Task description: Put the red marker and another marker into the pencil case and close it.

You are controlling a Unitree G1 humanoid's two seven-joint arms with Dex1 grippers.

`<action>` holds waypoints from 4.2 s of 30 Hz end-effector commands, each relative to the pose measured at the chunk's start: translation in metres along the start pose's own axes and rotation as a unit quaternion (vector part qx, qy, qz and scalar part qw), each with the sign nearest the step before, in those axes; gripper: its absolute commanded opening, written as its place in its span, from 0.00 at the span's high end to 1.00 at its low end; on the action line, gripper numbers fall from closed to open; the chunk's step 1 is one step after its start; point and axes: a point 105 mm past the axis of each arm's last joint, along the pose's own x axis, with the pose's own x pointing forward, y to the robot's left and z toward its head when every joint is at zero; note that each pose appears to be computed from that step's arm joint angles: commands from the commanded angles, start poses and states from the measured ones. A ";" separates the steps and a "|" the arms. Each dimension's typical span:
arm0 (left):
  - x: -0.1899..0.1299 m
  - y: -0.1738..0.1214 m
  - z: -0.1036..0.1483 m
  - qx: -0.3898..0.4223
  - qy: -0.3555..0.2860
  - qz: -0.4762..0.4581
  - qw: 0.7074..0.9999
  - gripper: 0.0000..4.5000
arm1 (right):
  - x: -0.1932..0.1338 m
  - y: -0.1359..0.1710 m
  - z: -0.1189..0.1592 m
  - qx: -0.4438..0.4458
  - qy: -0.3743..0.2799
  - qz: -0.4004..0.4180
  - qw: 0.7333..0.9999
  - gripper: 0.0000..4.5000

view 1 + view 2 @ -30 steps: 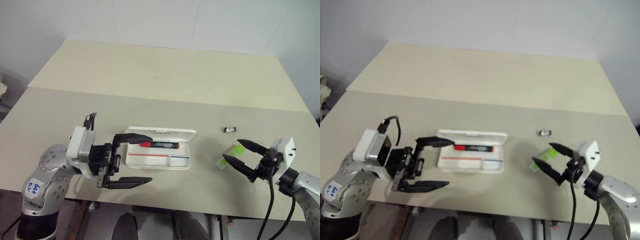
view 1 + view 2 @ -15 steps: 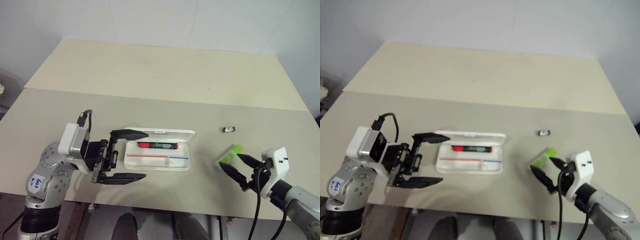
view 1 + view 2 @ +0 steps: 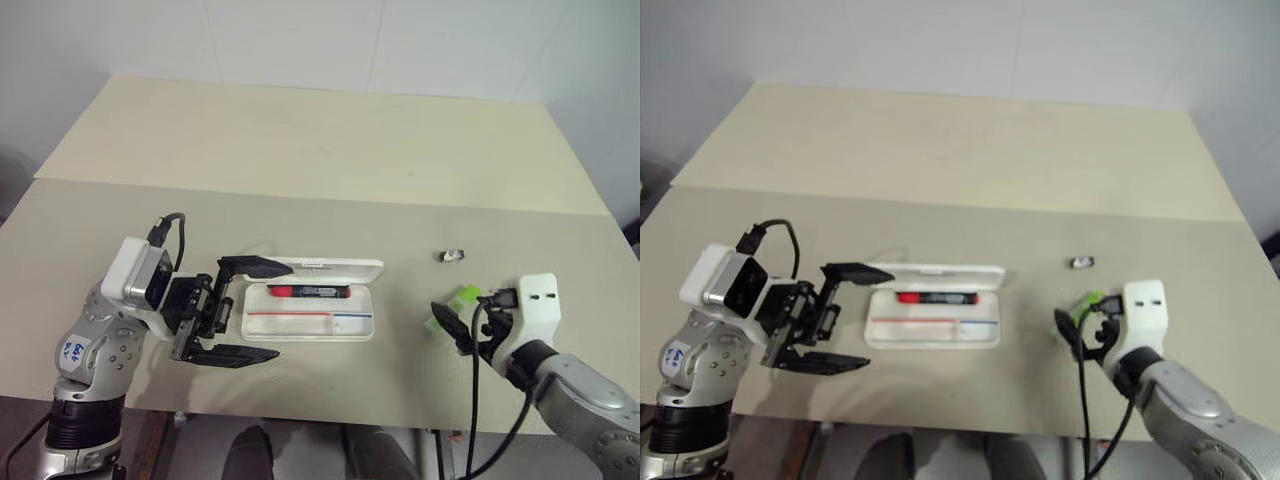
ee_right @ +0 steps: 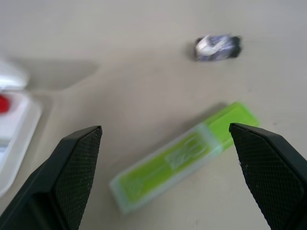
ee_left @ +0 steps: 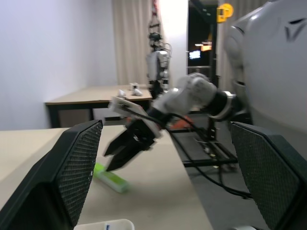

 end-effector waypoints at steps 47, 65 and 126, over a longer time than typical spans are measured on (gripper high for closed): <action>-0.013 -0.008 0.013 0.063 0.022 0.033 0.997 0.00 | 0.031 -0.011 -0.014 0.018 0.122 -0.125 0.984 0.76; -0.018 -0.004 0.013 0.070 0.013 0.065 0.995 0.00 | 0.005 0.063 0.098 -0.114 -0.069 0.231 0.964 0.76; -0.096 -0.055 0.049 0.039 0.083 0.200 0.976 0.00 | 0.025 0.214 0.046 -0.425 -0.007 0.531 0.733 0.76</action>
